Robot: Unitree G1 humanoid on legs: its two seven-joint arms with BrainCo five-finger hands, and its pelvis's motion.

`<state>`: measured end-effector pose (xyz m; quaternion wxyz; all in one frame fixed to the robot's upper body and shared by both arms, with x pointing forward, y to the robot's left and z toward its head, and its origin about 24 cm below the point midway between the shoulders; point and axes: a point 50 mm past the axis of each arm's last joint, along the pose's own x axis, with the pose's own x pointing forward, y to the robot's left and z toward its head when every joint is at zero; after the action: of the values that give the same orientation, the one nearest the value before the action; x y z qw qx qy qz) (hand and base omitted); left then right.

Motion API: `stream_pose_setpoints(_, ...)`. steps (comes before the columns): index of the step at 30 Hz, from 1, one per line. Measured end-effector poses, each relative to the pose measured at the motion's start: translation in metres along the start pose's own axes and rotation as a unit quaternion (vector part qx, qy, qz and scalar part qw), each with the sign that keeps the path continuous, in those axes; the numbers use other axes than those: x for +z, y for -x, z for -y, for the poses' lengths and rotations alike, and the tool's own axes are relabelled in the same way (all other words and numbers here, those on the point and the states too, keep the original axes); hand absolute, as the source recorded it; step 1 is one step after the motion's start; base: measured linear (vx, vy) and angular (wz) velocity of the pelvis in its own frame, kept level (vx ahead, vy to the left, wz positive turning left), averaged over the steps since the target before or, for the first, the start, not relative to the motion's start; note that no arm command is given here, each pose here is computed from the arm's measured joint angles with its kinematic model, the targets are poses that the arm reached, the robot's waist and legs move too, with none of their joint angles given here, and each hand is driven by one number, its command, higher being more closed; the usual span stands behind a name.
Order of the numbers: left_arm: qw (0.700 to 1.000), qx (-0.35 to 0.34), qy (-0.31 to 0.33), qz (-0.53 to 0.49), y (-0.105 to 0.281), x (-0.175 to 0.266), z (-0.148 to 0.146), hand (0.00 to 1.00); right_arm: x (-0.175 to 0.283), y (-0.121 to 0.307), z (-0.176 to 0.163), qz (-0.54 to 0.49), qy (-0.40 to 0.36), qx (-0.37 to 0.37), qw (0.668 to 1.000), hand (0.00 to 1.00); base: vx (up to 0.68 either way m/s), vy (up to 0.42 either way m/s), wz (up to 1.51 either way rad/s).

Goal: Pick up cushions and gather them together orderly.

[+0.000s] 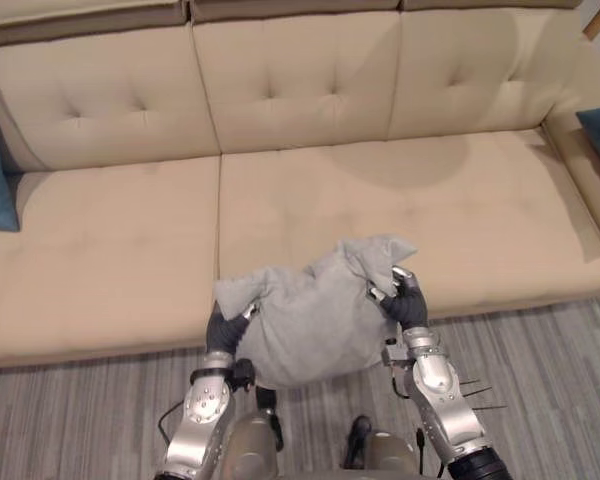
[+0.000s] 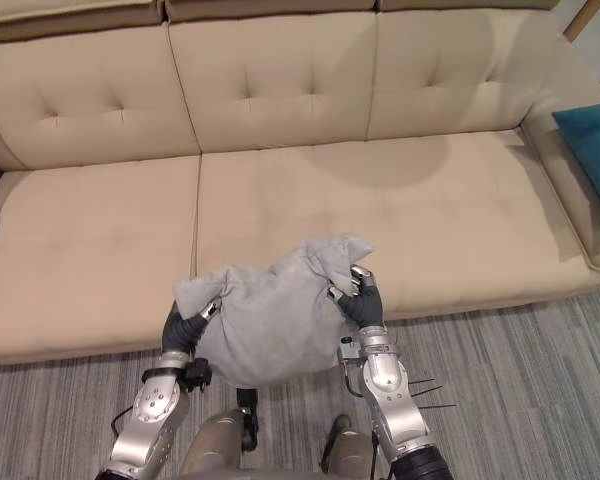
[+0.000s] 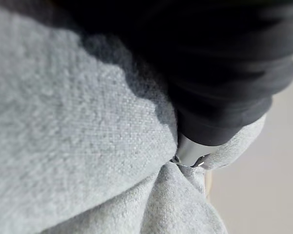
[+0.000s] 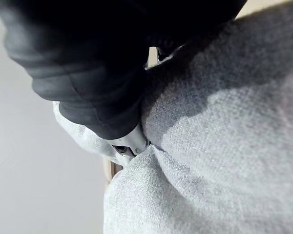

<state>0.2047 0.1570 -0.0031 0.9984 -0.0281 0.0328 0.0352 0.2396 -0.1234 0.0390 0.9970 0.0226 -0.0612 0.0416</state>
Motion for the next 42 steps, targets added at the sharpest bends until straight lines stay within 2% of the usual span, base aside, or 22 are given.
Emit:
stream_pose_setpoints(11, 1.000, -0.006, -0.001, 0.006, 0.003, 0.005, -0.001, 1.00, -0.004, 0.001, 0.004, -0.014, 0.018, 0.022, 0.999, 1.00, 0.09, 0.045, 0.24)
stream_pose_setpoints(19, 0.999, -0.026, 0.023, 0.008, -0.005, 0.005, 0.015, 1.00, -0.016, 0.019, 0.025, -0.052, 0.020, -0.006, 0.998, 1.00, 0.33, -0.178, 0.42)
stream_pose_setpoints(28, 0.996, -0.068, 0.038, 0.040, -0.019, 0.020, 0.038, 1.00, 0.021, 0.008, 0.038, 0.037, 0.023, -0.033, 0.999, 1.00, 0.21, 0.039, -0.14)
stream_pose_setpoints(31, 0.995, -0.076, 0.018, 0.063, -0.030, 0.030, 0.039, 1.00, 0.027, 0.002, 0.033, 0.054, 0.017, -0.040, 0.998, 1.00, 0.08, 0.211, -0.04)
stream_pose_setpoints(37, 0.989, -0.026, 0.005, 0.148, -0.060, 0.073, 0.041, 1.00, 0.068, -0.052, 0.013, 0.146, 0.016, -0.050, 0.988, 1.00, -0.05, 0.102, -0.05)
stream_pose_setpoints(42, 0.959, 0.042, 0.000, 0.282, -0.109, 0.160, 0.049, 1.00, 0.139, -0.110, 0.000, 0.254, 0.024, -0.081, 0.964, 1.00, -0.11, 0.044, 0.06)
